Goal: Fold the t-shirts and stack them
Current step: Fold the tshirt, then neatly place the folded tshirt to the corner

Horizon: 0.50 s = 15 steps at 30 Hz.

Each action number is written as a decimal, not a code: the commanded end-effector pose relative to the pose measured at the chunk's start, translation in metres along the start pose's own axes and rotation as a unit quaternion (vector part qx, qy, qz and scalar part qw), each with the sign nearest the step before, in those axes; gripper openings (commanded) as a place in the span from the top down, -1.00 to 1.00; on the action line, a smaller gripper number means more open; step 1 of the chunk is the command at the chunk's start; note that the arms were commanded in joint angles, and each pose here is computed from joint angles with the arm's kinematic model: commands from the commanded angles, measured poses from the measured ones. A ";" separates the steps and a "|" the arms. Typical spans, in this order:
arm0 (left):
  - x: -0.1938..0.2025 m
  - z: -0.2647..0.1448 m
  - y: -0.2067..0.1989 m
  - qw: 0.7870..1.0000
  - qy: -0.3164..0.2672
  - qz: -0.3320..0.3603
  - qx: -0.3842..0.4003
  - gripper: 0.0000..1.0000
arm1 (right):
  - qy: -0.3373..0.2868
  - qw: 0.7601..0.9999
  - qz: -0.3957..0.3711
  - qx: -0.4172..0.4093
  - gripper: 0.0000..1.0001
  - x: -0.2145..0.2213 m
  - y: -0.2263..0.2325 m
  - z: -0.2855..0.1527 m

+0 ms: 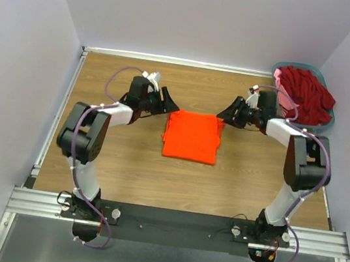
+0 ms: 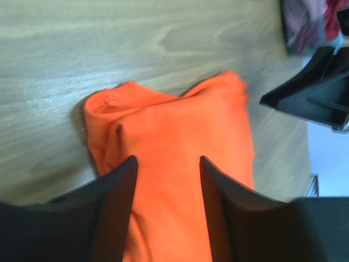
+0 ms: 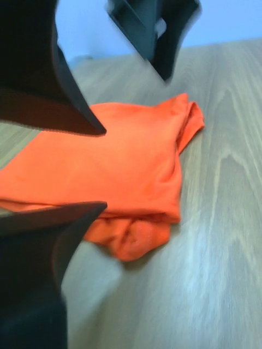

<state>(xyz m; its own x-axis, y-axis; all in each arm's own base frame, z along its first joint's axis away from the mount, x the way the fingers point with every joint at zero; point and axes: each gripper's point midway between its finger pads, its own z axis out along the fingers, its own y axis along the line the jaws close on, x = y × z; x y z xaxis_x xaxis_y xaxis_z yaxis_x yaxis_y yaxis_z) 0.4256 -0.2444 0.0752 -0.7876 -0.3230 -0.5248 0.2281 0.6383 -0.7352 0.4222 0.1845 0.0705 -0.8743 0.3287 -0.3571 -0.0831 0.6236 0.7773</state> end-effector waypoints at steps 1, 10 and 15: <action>-0.025 -0.044 -0.008 0.994 -0.032 0.068 -0.075 -0.42 | -0.011 0.989 -0.004 0.149 -0.33 0.016 -0.026 -0.037; -0.054 -0.173 0.032 0.919 -0.140 0.129 -0.345 -0.87 | 0.035 0.959 -0.021 0.280 -0.50 0.065 -0.037 -0.055; -0.058 -0.216 0.027 0.896 -0.208 0.130 -0.370 -0.97 | 0.051 0.954 -0.025 0.294 -0.50 0.080 -0.029 -0.031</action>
<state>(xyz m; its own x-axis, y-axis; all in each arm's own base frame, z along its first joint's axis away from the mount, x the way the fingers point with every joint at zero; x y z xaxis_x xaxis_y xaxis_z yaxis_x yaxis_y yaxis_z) 0.3714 -0.0993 0.1830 -0.4775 -0.2653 -0.8376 -0.0405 0.9590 -0.2807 0.3496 0.1725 0.0556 -0.9047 0.2374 -0.3538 0.0723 0.9040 0.4215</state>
